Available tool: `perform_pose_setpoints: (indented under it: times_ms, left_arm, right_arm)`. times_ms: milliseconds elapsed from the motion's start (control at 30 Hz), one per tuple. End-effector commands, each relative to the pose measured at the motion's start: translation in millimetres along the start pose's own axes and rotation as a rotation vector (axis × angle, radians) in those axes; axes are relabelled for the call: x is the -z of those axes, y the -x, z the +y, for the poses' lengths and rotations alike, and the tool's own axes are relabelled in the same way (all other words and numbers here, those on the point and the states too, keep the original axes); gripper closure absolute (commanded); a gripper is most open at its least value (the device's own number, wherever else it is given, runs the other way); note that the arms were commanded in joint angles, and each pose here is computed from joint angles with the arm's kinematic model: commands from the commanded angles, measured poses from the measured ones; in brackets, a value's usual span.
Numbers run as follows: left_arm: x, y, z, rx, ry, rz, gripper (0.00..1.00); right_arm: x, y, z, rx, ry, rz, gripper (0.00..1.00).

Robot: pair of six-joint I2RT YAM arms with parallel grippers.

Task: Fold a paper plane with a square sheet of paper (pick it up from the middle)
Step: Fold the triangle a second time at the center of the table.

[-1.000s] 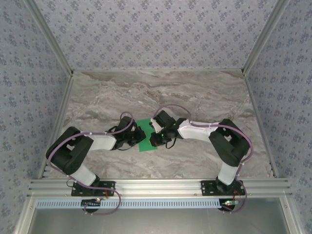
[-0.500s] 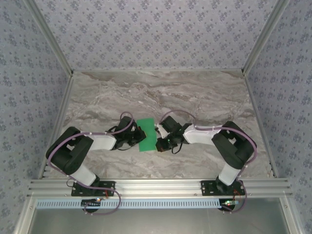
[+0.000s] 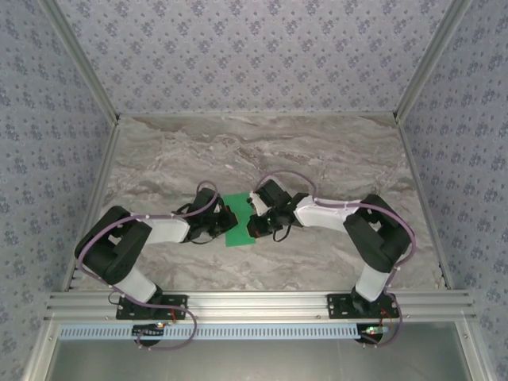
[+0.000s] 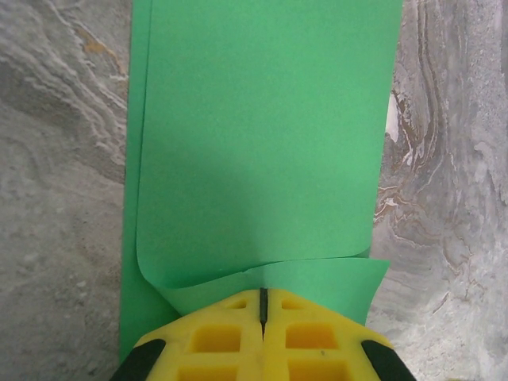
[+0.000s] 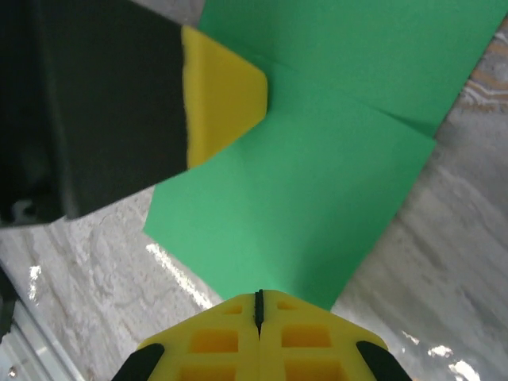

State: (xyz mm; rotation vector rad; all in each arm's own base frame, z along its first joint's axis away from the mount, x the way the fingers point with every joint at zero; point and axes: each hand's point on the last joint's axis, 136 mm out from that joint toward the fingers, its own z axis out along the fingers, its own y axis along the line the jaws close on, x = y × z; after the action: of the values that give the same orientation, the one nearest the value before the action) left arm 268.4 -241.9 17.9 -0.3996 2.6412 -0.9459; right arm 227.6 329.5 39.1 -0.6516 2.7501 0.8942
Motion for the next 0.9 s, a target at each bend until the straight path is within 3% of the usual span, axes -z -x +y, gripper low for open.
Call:
perform_pose_setpoints:
  times_ms: [0,400,733,867]
  left_arm:
    - [2.1,-16.2,46.0,0.003,0.175,0.058,1.00]
    - [22.7,-12.1,-24.7,-0.080,-0.088,0.012,0.93]
    - [-0.8,-34.1,-27.5,-0.078,-0.096,0.080,0.94]
    - [-7.3,-38.9,-10.9,-0.056,-0.035,0.090,0.96]
  right_arm:
    - [-12.7,-7.1,-11.7,-0.031,-0.036,0.040,1.00]
    - [-25.7,-33.0,-31.0,-0.072,-0.085,0.108,1.00]
    - [-26.1,-34.1,-31.1,-0.074,-0.088,0.109,1.00]
    - [-21.8,-29.6,-26.5,-0.064,-0.077,0.094,1.00]
